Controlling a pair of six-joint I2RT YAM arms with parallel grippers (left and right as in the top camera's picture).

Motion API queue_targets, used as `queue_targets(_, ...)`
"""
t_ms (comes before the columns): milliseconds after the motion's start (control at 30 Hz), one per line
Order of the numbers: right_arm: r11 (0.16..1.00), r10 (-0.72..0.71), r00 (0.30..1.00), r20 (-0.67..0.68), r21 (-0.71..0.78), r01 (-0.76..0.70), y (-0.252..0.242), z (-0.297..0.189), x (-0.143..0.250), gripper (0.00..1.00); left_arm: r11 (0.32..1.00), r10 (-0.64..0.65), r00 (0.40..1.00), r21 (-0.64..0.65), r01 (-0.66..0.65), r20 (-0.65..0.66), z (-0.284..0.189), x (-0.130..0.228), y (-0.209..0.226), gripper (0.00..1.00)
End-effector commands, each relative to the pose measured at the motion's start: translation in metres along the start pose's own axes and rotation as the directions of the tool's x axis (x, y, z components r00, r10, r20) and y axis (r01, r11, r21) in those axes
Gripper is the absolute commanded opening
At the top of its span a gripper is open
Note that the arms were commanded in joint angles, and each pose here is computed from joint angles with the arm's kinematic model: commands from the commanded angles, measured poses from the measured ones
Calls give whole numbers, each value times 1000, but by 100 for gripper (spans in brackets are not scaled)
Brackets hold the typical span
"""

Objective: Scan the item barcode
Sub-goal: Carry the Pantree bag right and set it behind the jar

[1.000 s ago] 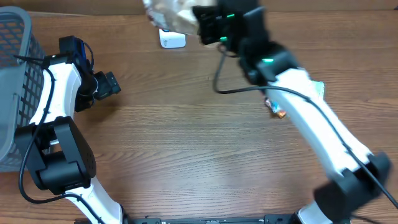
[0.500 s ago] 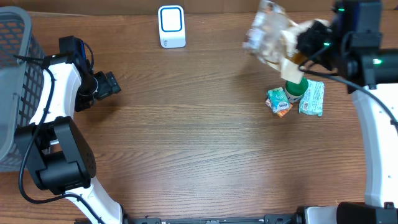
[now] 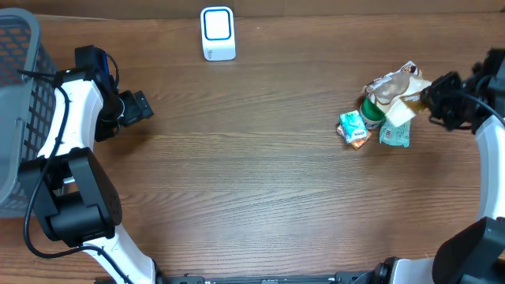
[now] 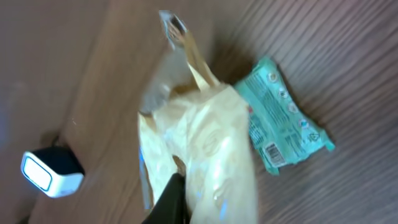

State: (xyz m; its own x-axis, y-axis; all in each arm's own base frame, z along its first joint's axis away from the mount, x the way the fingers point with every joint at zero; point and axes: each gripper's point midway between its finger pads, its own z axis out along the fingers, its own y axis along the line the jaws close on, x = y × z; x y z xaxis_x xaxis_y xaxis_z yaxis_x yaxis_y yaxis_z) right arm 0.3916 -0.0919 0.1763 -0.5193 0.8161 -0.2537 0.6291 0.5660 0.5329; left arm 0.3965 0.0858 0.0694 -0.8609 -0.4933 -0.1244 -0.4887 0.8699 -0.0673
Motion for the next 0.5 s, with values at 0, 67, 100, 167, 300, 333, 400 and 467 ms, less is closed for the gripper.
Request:
queue_targets(0, 1000, 15, 998, -68, -21, -17, -9, 14, 20, 11, 1000, -8, 999, 2, 8, 48, -15, -9, 3, 100)
queue_targets(67, 1000, 24, 996, -85, -7, -24, -14, 15, 25, 24, 1000, -8, 999, 2, 8, 48, -15, -9, 3, 100)
queue_targets(100, 1000, 25, 996, -91, -3, -26, -15, 15, 27, 31, 1000, -8, 999, 2, 8, 48, -15, -9, 3, 100)
queue_targets(167, 1000, 21, 995, -94, -2, -21, -15, 15, 28, 44, 1000, -8, 999, 2, 8, 48, -15, -9, 3, 99)
queue_targets(300, 999, 16, 992, -123, -30, -20, -10, 14, 33, 85, 1000, -8, 999, 2, 8, 48, -15, -9, 3, 100)
queue_targets(333, 998, 10, 990, -140, -53, -18, -7, 14, 36, 97, 1000, -8, 999, 2, 8, 48, -15, -9, 3, 100)
queue_targets(400, 994, -13, 985, -171, -109, -6, 3, 10, 42, 100, 1000, -8, 999, 2, 8, 48, -15, -9, 3, 99)
queue_targets(467, 986, -26, 980, -200, -167, -8, 14, 4, 48, 100, 1000, -8, 999, 2, 8, 48, -15, -9, 3, 100)
